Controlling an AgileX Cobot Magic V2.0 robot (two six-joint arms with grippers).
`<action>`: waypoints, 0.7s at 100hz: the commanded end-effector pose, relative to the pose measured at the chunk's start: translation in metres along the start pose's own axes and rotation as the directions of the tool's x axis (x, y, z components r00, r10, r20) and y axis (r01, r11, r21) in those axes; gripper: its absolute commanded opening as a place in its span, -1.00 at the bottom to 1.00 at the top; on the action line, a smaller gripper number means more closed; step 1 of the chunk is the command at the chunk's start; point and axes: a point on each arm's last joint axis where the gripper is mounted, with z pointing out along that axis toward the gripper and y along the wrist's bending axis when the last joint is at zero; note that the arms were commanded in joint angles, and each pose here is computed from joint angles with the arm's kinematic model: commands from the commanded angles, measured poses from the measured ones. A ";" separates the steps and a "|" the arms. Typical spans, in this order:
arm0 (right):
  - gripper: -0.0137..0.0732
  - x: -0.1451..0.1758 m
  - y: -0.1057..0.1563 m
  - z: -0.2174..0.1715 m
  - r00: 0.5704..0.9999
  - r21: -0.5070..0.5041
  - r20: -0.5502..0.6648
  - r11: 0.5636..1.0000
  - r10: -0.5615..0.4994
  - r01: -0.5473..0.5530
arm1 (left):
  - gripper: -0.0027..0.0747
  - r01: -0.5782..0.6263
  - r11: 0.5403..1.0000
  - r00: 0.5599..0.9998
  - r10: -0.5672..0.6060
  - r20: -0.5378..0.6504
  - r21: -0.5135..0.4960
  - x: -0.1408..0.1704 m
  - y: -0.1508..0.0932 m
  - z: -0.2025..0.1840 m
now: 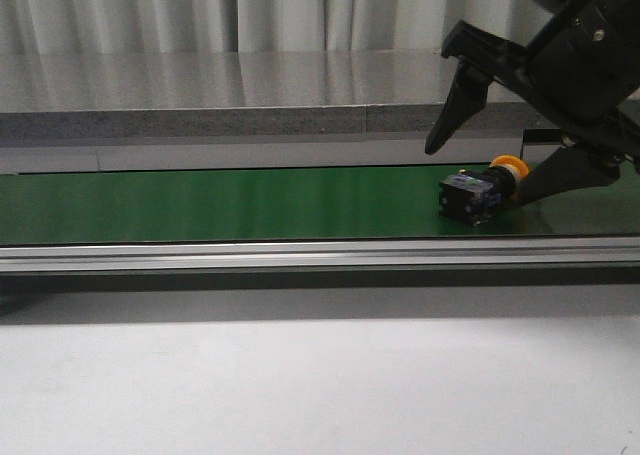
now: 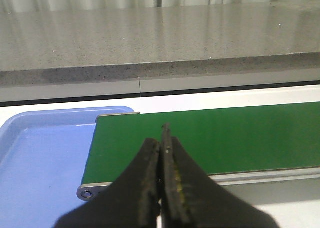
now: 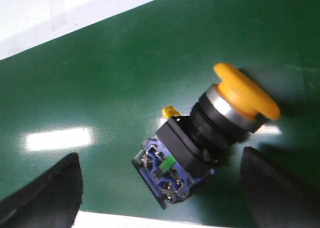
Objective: Move button from left to right
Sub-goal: 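Lower the right gripper onto the button and grasp its black body, then carry the button past the belt end and lower it into the green bin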
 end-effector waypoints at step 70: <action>-0.31 -0.011 0.000 0.010 0.999 0.001 0.046 1.000 0.018 -0.018 | -0.98 0.011 1.000 0.995 -0.010 0.095 -0.004 -0.015 0.001 -0.002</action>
